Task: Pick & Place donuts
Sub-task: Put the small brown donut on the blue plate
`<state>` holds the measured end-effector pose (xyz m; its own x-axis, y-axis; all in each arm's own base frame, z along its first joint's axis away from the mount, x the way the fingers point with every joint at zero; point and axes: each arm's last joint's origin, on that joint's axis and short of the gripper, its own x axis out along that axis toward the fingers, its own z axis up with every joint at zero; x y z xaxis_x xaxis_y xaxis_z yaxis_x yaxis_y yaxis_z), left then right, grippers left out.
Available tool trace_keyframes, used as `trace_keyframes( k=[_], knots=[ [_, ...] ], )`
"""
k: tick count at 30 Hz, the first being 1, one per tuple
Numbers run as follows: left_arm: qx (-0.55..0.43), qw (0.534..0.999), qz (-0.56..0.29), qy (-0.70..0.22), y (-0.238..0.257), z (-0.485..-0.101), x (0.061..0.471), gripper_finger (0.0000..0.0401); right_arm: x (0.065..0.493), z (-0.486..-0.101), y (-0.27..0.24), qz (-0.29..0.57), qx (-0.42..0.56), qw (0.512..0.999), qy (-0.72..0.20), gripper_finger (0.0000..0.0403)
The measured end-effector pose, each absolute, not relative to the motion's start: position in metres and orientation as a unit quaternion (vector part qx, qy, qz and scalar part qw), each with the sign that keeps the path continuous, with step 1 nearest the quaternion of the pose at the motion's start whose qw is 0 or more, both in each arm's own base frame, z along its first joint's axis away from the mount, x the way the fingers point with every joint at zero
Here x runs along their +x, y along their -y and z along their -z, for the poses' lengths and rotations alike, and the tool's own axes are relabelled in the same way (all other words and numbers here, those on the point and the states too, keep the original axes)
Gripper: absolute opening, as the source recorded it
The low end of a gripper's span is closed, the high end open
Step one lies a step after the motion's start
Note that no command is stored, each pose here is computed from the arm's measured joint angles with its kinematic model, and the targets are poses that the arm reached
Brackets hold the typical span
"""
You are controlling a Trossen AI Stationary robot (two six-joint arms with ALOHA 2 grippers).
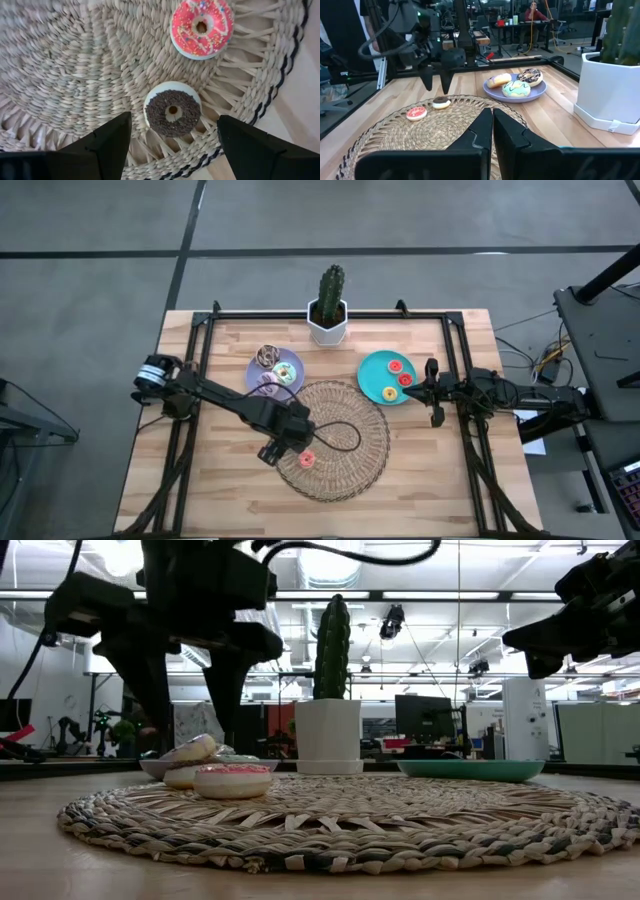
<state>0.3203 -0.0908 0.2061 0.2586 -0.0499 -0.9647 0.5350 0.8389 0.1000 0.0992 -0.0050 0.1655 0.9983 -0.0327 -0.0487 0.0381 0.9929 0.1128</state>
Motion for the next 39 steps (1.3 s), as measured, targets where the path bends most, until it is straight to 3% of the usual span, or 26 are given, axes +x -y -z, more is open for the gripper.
trace_keyframes(
  k=[39],
  knots=[
    [0.207,0.754,0.197,-0.591,0.092,-0.184,0.331,0.0264,0.099,-0.165,0.005,0.017,0.057,0.998,-0.024,0.0008]
  ],
)
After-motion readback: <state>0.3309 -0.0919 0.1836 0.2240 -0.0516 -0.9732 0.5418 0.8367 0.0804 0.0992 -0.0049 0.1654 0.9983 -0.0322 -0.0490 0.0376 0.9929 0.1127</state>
